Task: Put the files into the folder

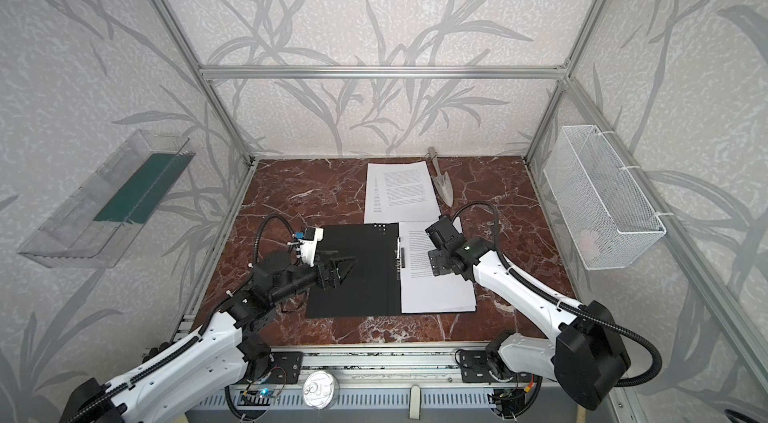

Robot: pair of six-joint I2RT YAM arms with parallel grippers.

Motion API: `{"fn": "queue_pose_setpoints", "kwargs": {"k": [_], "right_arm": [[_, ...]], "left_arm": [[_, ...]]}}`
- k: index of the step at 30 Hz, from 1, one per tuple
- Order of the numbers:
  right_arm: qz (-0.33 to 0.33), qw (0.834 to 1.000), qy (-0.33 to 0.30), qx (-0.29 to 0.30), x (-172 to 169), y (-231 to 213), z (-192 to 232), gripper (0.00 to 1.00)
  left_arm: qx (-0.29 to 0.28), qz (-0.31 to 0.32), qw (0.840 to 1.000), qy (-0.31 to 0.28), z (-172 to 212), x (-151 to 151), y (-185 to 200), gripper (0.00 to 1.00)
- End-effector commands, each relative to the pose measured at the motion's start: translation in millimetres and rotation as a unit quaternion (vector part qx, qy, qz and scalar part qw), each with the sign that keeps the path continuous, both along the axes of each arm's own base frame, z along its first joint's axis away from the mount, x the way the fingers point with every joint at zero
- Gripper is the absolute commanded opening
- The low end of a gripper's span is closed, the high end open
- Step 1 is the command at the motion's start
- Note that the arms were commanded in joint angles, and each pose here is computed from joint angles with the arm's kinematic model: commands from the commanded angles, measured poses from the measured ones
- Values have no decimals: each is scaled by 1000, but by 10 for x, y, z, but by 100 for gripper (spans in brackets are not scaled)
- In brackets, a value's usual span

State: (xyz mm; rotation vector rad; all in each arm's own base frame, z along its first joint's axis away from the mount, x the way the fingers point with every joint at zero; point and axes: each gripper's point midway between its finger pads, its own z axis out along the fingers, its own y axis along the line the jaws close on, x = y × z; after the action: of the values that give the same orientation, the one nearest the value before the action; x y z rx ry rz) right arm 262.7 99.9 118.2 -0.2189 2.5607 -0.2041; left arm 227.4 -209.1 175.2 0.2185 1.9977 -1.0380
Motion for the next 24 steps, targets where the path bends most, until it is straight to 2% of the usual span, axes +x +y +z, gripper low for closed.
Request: {"fn": "queue_pose_setpoints", "kwargs": {"k": [1,4,7,11,15,19,22,24], "right_arm": [[-21,998,-65,3,54,-111,275,99],[-10,996,-86,30,11,-82,466,99],[5,990,-116,83,-30,4,675,99],[64,970,-148,180,-97,295,876,99],[113,948,-166,247,-149,528,839,99],[161,920,-162,319,-185,831,816,99],[173,915,-148,334,-187,923,730,99],[179,915,-149,330,-205,912,699,99]], "left_arm": [[-24,-13,999,-20,227,13,-75,99],[-26,-9,1000,-13,224,26,-77,99],[-21,-3,1000,-3,212,49,-71,99],[-28,-3,999,16,184,82,-113,99],[-51,27,998,41,141,226,-128,99],[-4,26,996,84,49,503,-311,97],[42,33,990,128,-109,858,-452,92],[51,36,986,154,-215,1129,-531,88]]}}
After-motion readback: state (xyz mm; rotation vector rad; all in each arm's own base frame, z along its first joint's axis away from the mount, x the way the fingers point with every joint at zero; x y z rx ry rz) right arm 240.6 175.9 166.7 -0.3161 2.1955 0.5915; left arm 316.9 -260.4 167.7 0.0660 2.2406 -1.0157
